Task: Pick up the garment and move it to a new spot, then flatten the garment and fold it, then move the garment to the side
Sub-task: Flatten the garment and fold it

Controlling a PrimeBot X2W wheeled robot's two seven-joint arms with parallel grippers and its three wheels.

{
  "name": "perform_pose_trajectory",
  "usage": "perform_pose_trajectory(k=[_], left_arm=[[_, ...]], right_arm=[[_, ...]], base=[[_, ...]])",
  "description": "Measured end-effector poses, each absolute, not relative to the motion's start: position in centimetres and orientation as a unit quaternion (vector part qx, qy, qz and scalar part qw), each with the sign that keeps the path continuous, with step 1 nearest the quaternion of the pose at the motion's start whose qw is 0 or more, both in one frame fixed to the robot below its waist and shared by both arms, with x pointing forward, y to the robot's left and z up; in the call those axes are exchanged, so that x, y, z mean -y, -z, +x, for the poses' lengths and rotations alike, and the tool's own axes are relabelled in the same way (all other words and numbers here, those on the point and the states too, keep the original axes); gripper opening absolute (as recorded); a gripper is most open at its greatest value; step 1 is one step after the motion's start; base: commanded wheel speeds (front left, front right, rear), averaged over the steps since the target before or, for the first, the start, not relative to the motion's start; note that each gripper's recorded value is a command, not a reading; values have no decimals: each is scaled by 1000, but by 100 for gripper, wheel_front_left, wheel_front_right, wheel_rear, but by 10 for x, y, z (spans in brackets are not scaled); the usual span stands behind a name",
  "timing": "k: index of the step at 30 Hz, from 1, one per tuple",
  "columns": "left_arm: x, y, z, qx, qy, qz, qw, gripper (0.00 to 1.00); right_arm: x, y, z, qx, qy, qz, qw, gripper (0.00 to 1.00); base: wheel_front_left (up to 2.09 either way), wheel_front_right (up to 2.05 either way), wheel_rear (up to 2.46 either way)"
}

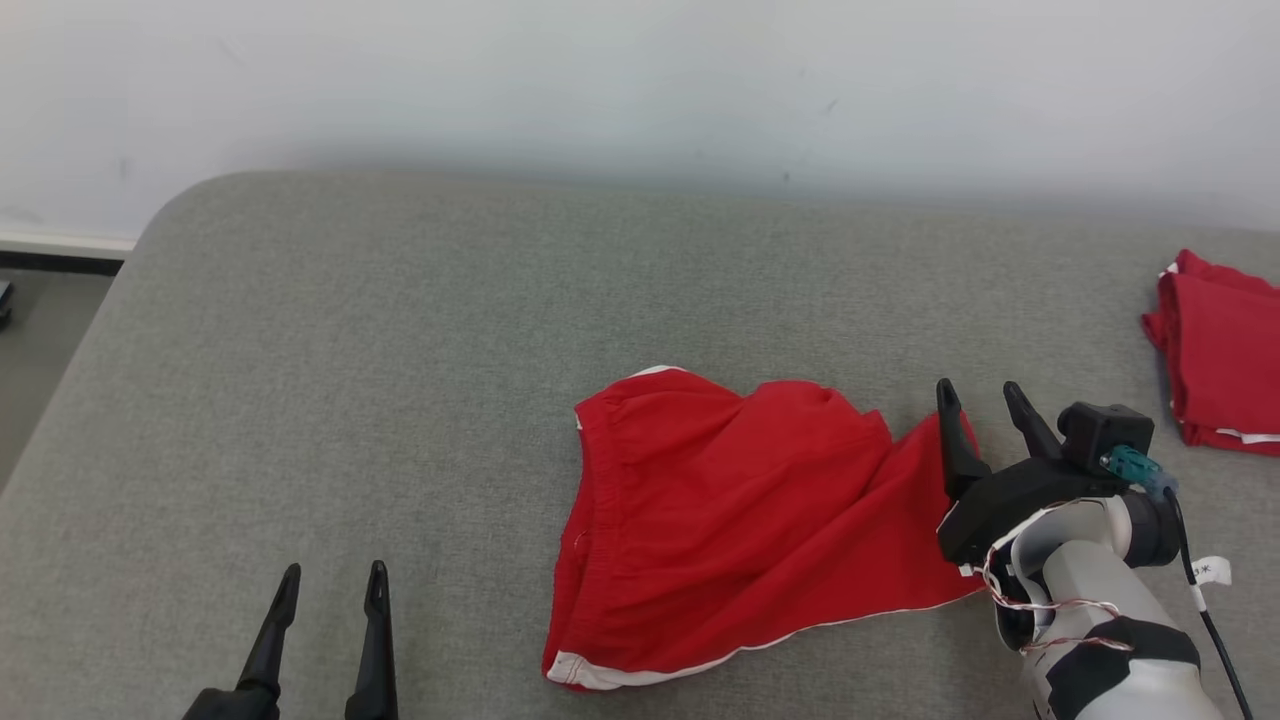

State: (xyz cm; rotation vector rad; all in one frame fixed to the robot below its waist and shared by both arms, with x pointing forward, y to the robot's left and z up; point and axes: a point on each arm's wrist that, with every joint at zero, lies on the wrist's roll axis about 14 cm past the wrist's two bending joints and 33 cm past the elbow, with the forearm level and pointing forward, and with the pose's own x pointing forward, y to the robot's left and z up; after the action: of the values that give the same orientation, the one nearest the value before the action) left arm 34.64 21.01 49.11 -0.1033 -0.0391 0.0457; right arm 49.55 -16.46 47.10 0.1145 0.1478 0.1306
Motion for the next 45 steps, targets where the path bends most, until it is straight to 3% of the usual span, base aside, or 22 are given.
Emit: perform_pose_trajectory(k=[13, 32, 45], left_arm=[[-204, -499, 344, 33, -11, -52, 998, 100], [-198, -507, 337, 45, 0, -47, 998, 100], [-195, -502, 333, 38, 5, -40, 998, 100]], right_arm=[[199, -515, 448, 23, -42, 55, 997, 100], [213, -486, 356, 10, -2, 83, 997, 100], [211, -479, 345, 2, 3, 87, 996, 100]], base=[[0, 0, 0], [0, 0, 0], [0, 0, 0]])
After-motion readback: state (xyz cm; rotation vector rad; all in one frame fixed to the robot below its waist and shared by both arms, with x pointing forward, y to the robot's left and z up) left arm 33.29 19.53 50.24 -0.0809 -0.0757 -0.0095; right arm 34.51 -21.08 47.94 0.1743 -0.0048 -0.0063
